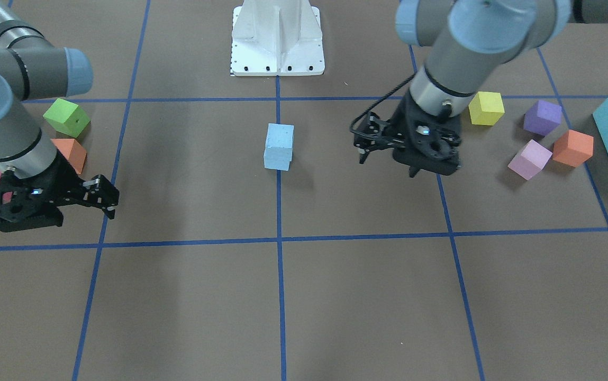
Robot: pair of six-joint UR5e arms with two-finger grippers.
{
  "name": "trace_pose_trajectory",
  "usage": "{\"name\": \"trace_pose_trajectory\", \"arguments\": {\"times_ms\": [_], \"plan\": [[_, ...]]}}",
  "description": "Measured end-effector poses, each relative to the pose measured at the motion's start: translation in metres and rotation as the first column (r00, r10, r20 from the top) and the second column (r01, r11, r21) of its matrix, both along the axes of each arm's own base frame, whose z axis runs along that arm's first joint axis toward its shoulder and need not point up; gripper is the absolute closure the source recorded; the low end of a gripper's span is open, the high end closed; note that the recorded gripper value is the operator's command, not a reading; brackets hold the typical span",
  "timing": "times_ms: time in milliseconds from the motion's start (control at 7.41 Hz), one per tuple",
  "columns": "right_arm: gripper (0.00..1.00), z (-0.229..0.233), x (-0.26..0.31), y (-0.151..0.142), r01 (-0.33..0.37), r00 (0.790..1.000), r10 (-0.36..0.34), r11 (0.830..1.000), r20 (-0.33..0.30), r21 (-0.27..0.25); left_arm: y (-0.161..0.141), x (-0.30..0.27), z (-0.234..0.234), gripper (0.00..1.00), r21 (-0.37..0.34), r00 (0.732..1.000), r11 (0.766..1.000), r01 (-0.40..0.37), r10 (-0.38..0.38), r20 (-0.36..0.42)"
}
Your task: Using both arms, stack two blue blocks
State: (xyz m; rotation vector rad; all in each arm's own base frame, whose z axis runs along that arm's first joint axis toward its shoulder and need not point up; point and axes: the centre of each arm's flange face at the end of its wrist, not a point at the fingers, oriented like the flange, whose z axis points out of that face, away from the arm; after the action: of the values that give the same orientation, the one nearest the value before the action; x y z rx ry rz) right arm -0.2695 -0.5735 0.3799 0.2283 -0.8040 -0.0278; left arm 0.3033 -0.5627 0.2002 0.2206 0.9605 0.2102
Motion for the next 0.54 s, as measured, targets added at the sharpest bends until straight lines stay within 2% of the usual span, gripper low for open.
{"name": "trace_pose_trajectory", "arguments": {"times_ms": [270,540], "plan": [[0.00,0.046,0.081,-0.002,-0.052,0.996,0.053,0.999,0.071,-0.016,-0.026,-0.117,0.070,0.01,0.105,0.998,0.993,-0.046,0.040,0.056],[0.00,0.088,0.151,0.006,-0.101,0.992,0.105,0.993,0.071,-0.052,-0.034,-0.236,0.142,0.01,0.149,0.988,0.985,-0.088,0.068,0.136]]}}
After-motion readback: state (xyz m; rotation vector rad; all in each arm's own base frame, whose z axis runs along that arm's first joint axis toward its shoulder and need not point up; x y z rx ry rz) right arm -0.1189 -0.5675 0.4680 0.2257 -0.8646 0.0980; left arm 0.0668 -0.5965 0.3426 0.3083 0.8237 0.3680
